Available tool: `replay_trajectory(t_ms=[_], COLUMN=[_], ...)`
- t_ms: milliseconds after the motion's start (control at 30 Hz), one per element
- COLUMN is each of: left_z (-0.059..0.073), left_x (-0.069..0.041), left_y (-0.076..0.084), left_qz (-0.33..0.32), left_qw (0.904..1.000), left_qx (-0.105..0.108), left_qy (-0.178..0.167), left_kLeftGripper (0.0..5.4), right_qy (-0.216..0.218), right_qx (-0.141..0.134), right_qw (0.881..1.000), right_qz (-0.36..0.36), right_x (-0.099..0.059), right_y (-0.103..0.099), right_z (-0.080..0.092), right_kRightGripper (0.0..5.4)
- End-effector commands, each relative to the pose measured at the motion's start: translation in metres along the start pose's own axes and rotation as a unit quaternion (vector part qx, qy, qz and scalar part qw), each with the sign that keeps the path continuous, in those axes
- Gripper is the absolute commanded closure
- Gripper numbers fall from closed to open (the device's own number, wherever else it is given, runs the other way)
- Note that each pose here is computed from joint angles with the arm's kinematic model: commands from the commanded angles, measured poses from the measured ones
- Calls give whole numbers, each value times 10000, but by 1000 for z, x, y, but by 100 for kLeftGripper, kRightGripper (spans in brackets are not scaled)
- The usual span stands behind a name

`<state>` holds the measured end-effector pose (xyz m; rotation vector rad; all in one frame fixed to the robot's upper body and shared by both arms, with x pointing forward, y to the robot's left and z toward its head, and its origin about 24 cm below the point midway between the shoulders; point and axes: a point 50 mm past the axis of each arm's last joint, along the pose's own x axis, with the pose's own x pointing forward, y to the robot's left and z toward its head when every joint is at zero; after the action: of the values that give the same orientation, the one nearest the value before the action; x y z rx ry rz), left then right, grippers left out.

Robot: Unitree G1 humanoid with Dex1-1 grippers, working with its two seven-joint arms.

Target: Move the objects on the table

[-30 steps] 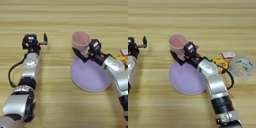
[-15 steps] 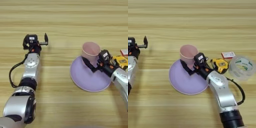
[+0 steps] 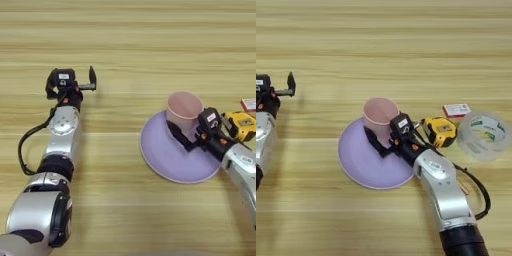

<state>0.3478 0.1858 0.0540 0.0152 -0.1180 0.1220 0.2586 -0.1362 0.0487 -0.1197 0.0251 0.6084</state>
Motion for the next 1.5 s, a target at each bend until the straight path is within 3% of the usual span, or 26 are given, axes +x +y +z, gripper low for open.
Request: replay_trajectory(t_ms=[33,267,300,533,1033,1200,1500], left_z=[-1,-1,-1,-1,-1,-1,-1], left_x=[0,0,0,0,0,0,1], left_y=[1,1,1,0,-2,-3,-6], left_qz=[-2,0,0,-1,-4,-4,0], left_qw=[10000,10000,10000,9999,9999,9999,9999], left_qx=[77,81,81,84,92,90,88], left_qy=[53,57,57,57,65,62,71], left_kLeftGripper=[0,0,0,0,0,0,0], right_qy=[183,195,195,187,35,162,484], right_qx=[-24,-2,-1,-6,-124,-143,-263], right_qw=[9998,9998,9998,9998,9999,9997,9984], right_qz=[-29,-6,-3,13,-68,-65,-109], right_x=[-4,-6,-7,-11,-19,-29,-61], right_y=[0,2,3,4,-1,0,-5], right_z=[-9,-11,-11,-11,0,0,1], right_kRightGripper=[104,104,68,2,2,2,2])
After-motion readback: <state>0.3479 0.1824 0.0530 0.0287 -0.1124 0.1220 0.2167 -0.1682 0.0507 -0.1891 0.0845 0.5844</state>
